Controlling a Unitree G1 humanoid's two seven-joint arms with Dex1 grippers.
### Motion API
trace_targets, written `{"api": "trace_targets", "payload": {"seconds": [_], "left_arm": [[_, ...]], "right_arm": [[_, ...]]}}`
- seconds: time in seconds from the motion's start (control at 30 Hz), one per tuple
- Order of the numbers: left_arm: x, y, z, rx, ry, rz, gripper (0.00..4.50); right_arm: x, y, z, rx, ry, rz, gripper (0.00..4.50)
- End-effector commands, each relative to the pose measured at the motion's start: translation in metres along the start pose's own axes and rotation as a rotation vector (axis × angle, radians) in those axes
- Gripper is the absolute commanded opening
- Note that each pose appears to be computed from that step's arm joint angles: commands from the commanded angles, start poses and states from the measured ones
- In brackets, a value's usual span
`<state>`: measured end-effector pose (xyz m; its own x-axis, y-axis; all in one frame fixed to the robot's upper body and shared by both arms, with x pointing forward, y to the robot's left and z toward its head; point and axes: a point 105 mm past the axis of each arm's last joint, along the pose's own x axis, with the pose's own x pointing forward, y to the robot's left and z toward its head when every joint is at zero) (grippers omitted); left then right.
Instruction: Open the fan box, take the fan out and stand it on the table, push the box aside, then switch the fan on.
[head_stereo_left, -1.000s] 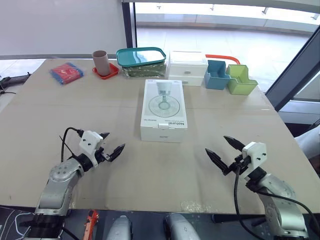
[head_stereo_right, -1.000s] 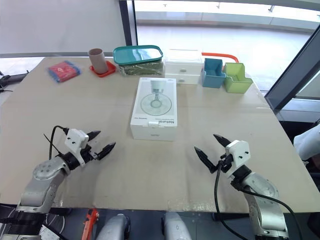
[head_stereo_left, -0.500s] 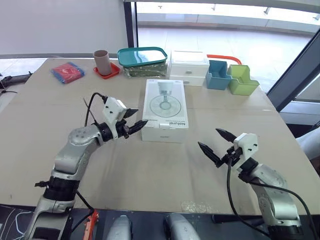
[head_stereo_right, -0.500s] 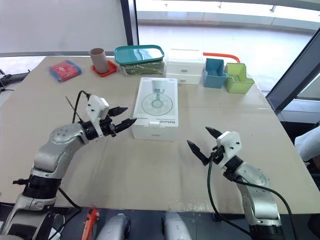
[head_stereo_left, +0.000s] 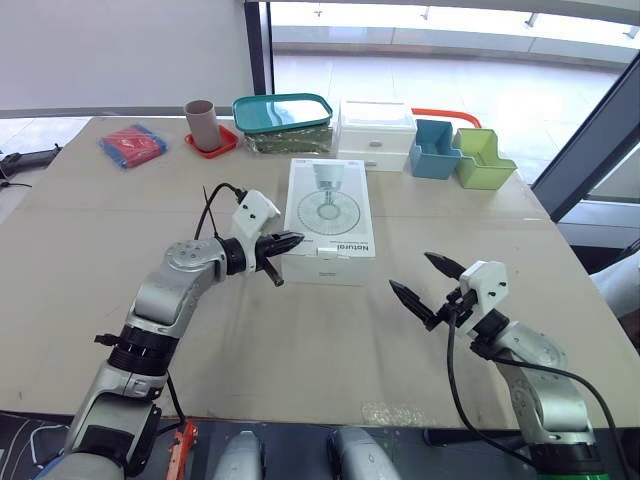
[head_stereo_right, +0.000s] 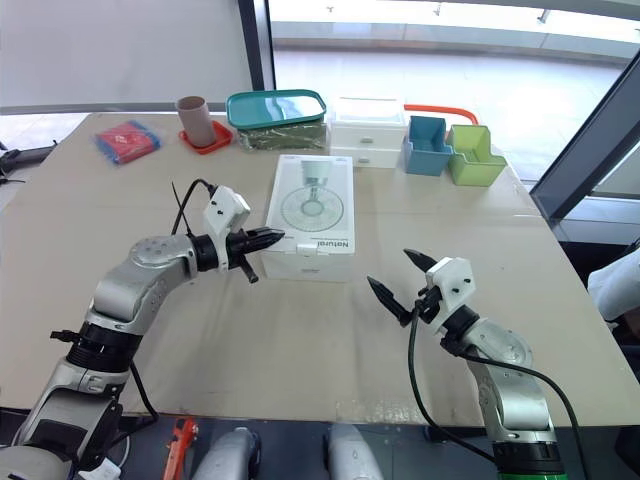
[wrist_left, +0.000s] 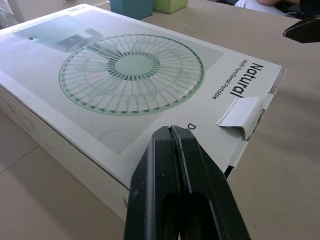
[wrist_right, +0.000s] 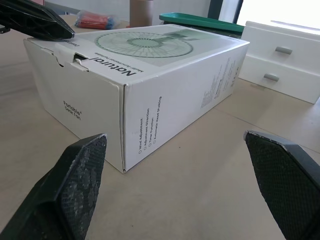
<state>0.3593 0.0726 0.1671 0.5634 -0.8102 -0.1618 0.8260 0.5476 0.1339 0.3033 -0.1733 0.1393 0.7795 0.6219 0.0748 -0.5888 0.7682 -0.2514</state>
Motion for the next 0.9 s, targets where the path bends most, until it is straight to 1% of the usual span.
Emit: {"api": "trace_targets", "payload": {"seconds": [0.03,0.2,0.27,0.37,0.43,0.53,0.9], "left_arm": [[0.002,-0.005,0.000,0.012,0.026,-0.027,0.04],[0.004,-0.003,0.001,0.004,0.030,-0.027,0.04],[0.005,-0.003,0.000,-0.002,0.032,-0.028,0.04],[0.006,-0.003,-0.001,-0.007,0.036,-0.028,0.04],[0.009,-0.005,-0.004,-0.014,0.042,-0.030,0.04],[0.011,-0.008,-0.005,-0.025,0.045,-0.034,0.04],[0.012,-0.013,-0.007,-0.039,0.044,-0.032,0.04]], "right_arm": [[0.018,0.013,0.035,-0.122,-0.044,0.118,4.50],[0.047,0.017,0.052,-0.226,-0.012,0.209,4.50],[0.054,0.021,0.054,-0.282,0.009,0.259,4.50],[0.066,0.021,0.058,-0.275,0.005,0.260,4.50],[0.074,0.024,0.052,-0.301,0.036,0.294,4.50],[0.079,0.027,0.046,-0.343,0.068,0.333,4.50],[0.097,0.027,0.053,-0.374,0.055,0.324,4.50]]}}
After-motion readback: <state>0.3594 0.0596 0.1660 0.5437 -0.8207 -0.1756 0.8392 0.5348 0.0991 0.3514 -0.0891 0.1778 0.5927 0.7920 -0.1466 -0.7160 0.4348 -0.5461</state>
